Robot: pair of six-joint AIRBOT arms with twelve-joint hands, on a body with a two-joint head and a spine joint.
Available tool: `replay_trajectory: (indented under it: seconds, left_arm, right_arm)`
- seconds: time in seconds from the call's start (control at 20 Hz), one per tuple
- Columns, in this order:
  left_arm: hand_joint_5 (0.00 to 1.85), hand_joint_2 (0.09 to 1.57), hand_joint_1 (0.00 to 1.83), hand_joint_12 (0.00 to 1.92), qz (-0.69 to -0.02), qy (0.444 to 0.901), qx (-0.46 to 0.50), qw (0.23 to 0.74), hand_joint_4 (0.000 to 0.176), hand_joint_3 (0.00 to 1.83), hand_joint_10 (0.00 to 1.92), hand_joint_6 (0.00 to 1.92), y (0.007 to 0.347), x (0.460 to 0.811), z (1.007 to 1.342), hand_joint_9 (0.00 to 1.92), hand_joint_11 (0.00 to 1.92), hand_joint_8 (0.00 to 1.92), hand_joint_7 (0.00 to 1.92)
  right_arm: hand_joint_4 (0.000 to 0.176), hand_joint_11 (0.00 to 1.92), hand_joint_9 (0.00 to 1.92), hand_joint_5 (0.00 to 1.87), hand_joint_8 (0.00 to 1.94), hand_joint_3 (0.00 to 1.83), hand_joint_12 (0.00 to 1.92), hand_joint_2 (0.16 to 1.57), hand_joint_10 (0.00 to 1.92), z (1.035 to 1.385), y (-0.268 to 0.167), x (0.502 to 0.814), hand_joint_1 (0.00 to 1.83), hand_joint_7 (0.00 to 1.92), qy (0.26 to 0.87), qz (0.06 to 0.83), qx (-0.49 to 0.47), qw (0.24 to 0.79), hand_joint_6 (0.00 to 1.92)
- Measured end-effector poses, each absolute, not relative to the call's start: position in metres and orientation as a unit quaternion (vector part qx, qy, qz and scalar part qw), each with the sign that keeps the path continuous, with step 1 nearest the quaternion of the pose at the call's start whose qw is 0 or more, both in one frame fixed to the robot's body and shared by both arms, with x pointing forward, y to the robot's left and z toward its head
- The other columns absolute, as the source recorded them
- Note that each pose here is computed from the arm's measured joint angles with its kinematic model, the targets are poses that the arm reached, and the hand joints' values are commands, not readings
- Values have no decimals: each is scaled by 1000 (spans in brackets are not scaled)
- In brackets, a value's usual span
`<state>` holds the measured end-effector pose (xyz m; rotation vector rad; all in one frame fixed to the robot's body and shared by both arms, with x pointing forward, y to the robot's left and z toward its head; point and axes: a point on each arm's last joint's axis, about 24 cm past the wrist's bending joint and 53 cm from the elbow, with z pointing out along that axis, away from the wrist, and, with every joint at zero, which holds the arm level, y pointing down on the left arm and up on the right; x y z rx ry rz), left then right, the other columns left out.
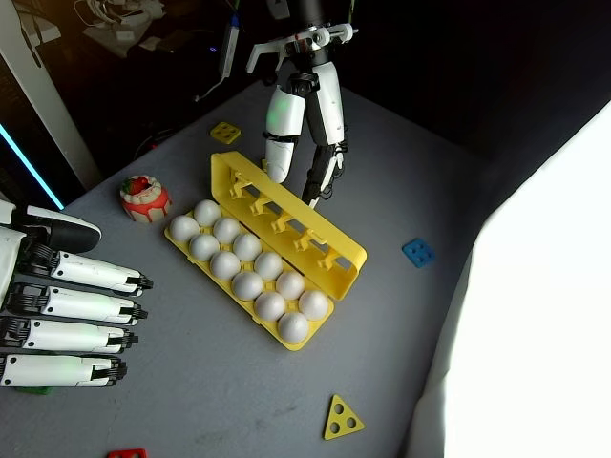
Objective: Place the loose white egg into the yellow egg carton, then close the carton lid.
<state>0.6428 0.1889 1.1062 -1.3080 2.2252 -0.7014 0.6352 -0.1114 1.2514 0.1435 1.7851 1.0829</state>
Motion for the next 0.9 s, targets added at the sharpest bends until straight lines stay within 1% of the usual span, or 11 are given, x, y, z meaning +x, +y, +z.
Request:
replay_trajectory:
  seconds: [0.05,0.2,0.25,0.3,0.35,0.4,0.45,0.5,0.7,0.9]
  left_arm:
    - [526,1247,501,1524,-260,811,-471,230,0,0,132,48,183,641,1109,450,0,7,538]
    - [522,1252,474,1526,-270,824,-450,216,3,0,149,48,162,627,1109,446,0,5,536]
    - [522,1251,464,1520,-272,828,-444,209,1,0,227,60,155,621,1109,422,0,8,555]
    - [522,1251,464,1520,-274,831,-437,208,1,0,227,60,149,617,1110,422,0,8,555]
    - [514,1252,484,1520,-277,836,-427,204,0,0,388,75,143,613,1111,345,0,0,534]
    - [519,1257,462,1526,-279,840,-419,204,0,2,412,79,139,610,1111,338,0,2,536]
    - [506,1261,460,1532,-280,845,-409,202,0,2,480,83,134,606,1112,303,0,4,525]
    - [504,1263,441,1530,-281,849,-400,200,1,2,500,85,129,602,1111,292,0,5,525]
    - [502,1256,464,1540,-284,862,-380,179,0,0,555,98,111,581,1106,276,0,7,537]
    - [513,1255,463,1558,-281,873,-360,172,0,0,574,111,102,567,1097,279,0,14,558]
  right_arm:
    - [0,184,365,500,1090,0,1918,1246,1520,1251,-111,635,462,499,738,448,59,501,1172]
    - [0,187,351,486,1110,1,1921,1249,1542,1251,-111,635,451,479,738,448,59,501,1196]
    - [0,194,355,485,1123,0,1921,1248,1544,1251,-111,635,460,484,739,448,59,501,1203]
    - [0,194,355,485,1123,0,1921,1248,1544,1251,-110,634,460,484,739,448,58,501,1203]
    - [0,189,348,478,1120,0,1921,1248,1541,1251,-109,633,460,473,739,449,56,500,1202]
    - [0,184,343,470,1129,0,1921,1246,1552,1251,-109,633,467,471,739,449,56,500,1214]
    - [0,186,337,483,1148,1,1921,1250,1553,1251,-109,633,453,458,739,449,56,500,1181]
    - [0,183,334,469,1150,2,1921,1253,1551,1251,-109,633,444,451,739,448,56,500,1201]
    - [0,164,334,453,1139,2,1921,1256,1537,1251,-109,633,443,457,739,448,56,500,1212]
    - [0,181,347,475,1141,0,1921,1248,1533,1251,-109,633,454,470,739,449,57,500,1208]
